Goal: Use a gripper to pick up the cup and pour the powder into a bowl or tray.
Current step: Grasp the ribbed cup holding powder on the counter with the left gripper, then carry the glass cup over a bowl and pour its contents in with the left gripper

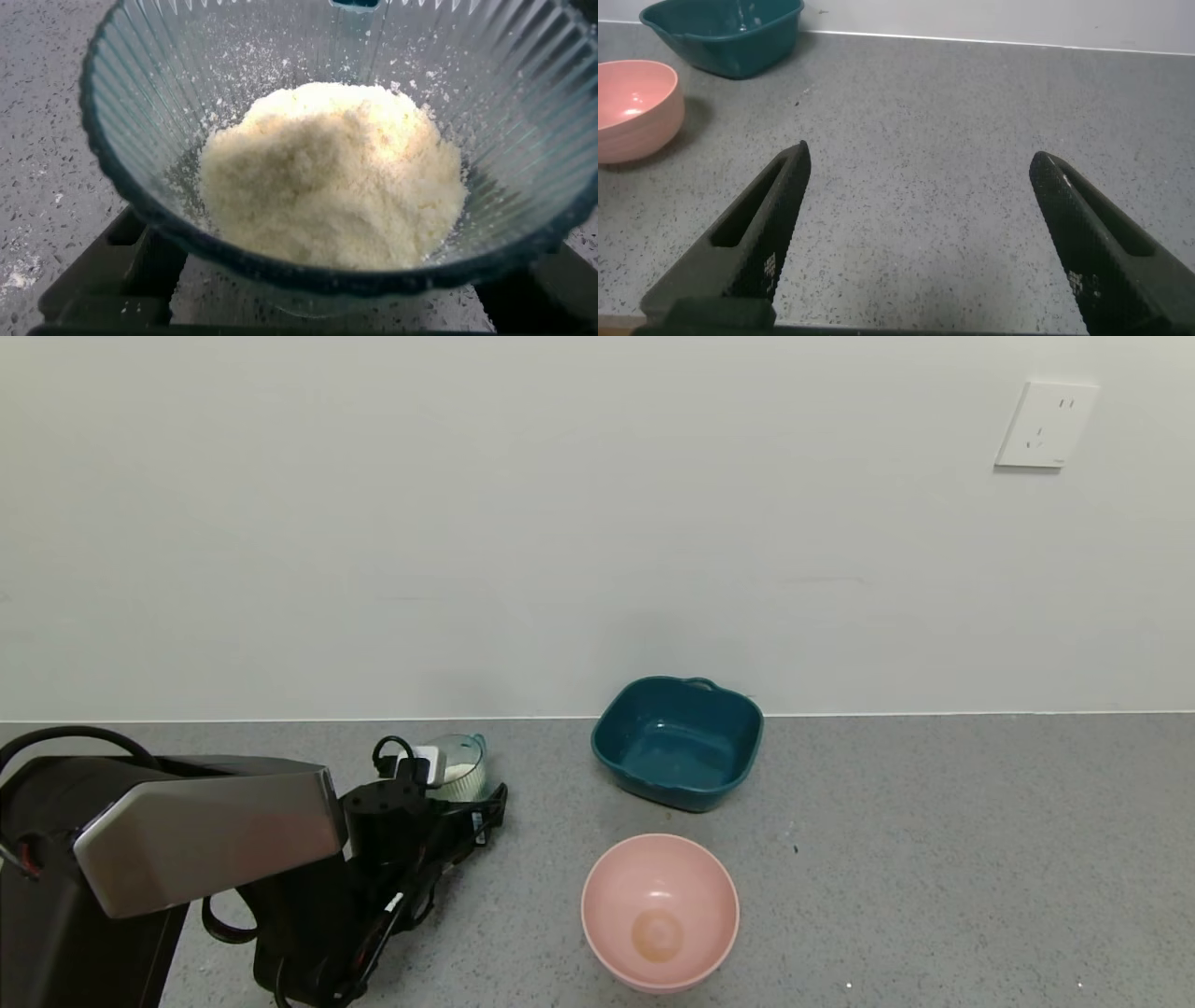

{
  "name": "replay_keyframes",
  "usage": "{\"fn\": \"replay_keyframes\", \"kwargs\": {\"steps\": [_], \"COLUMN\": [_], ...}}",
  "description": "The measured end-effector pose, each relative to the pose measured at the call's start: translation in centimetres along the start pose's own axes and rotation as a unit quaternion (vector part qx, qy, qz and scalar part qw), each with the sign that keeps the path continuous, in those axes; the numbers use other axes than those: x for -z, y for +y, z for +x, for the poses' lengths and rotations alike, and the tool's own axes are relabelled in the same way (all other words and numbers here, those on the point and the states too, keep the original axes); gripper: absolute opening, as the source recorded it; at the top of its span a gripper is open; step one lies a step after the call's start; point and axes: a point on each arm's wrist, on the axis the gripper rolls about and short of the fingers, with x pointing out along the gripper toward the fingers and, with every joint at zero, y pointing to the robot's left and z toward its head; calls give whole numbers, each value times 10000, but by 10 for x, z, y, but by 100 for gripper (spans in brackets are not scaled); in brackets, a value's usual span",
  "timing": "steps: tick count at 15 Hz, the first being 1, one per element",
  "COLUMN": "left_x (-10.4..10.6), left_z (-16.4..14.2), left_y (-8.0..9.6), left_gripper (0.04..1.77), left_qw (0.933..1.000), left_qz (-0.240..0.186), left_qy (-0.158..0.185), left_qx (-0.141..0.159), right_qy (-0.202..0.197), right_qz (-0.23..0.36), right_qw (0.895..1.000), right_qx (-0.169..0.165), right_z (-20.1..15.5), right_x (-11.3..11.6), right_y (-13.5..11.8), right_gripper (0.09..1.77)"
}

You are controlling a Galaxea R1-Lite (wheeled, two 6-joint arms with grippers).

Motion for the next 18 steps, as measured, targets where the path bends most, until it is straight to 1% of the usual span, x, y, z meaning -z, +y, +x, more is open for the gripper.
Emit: {"fn": "replay_keyframes", "kwargs": {"steps": [1, 2, 3, 4, 5, 9, 14, 18], "left_x": [0, 1, 1, 0, 0, -1, -7, -19], "left_z": [0, 0, 0, -1, -1, -2, -6, -13], "left_y": [0, 0, 0, 0, 0, 0, 0, 1], "left_gripper": [172, 164, 145, 136, 133, 131, 131, 131], "left_qw": [10000, 10000, 10000, 10000, 10000, 10000, 10000, 10000], "left_qz": [2, 1, 4, 14, 14, 13, 3, 25], "left_qy": [8, 13, 13, 18, 16, 19, -17, 14], "left_qx": [-1, -5, -6, -7, -9, -1, -9, -4], "right_qy": [0, -2, 0, -2, 0, 0, -2, -2], "right_qz": [0, 2, 0, 0, 0, 2, 2, 2], "right_qw": [10000, 10000, 10000, 10000, 10000, 10000, 10000, 10000], "right_qx": [0, 1, -1, 1, -2, -1, 1, -1], "right_z": [0, 0, 0, 0, 0, 0, 0, 0], "right_x": [0, 0, 0, 0, 0, 0, 0, 0], "right_y": [0, 0, 0, 0, 0, 0, 0, 0], "right_gripper": [171, 171, 171, 171, 171, 171, 171, 171]}}
